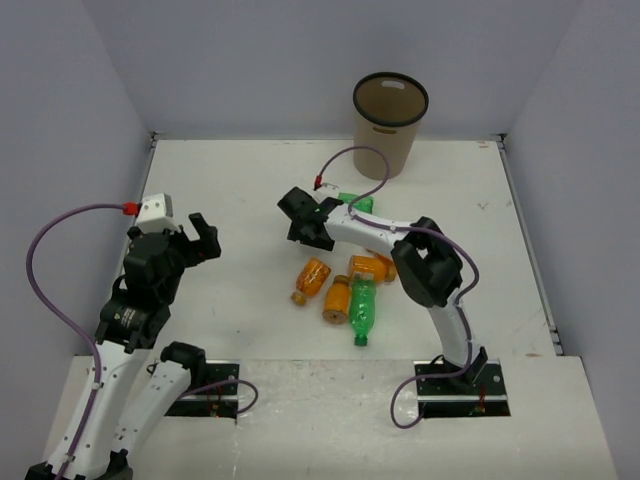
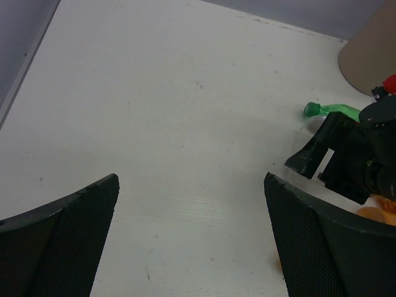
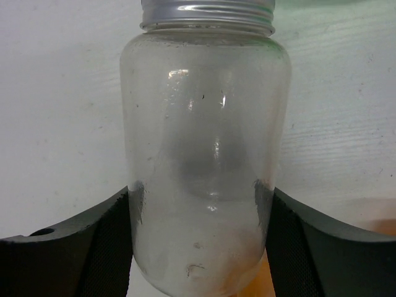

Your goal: Put the plastic bottles in the bin

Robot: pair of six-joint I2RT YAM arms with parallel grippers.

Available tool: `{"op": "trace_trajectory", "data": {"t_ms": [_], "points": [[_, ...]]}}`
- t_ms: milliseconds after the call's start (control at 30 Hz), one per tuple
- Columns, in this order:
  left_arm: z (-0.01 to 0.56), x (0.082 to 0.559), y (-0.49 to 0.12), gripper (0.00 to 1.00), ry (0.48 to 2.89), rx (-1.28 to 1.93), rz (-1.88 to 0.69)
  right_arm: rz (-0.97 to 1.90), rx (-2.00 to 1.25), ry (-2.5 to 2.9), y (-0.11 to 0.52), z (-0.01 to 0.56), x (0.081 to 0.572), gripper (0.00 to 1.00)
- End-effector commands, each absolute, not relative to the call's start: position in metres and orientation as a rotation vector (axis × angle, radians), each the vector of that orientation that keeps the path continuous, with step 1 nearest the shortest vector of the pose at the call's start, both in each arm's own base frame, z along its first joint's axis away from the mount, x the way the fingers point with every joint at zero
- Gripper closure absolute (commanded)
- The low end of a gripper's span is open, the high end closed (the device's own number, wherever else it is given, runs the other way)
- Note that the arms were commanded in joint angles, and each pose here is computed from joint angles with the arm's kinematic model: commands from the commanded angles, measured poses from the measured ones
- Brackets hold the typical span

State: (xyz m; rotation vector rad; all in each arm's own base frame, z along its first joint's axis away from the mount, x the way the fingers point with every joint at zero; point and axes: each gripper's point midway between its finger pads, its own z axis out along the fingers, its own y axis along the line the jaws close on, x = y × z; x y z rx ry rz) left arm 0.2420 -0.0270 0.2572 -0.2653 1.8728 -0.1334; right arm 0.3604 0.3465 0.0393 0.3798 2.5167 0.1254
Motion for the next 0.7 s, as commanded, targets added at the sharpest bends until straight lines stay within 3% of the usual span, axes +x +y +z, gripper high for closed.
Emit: {"op": "trace_trajectory", "data": {"t_ms": [0,167,267,467,667], "points": [[0.264,0.247,-0.032,0.00,1.838,-0.248,-0.158,0.338,0.175,2.354,0.378,0.131,0.367,0.71],[0.264,0.248,-0.032,0.00,1.838,-0.251,-0.157,0.594,-0.095,2.196,0.401,0.226,0.359,0.75],[0.264,0.248,-0.032,0.00,1.840,-0.249,-0.160,0.571,-0.154,2.045,0.382,0.291,0.366,0.75],[0.264,0.248,-0.036,0.00,1.836,-0.229,-0.180,0.395,-0.034,1.917,0.282,0.359,0.436,0.75],[0.263,0.249,-0.036,0.00,1.839,-0.228,-0.177,0.144,0.008,1.816,0.207,0.383,0.523,0.74]]}}
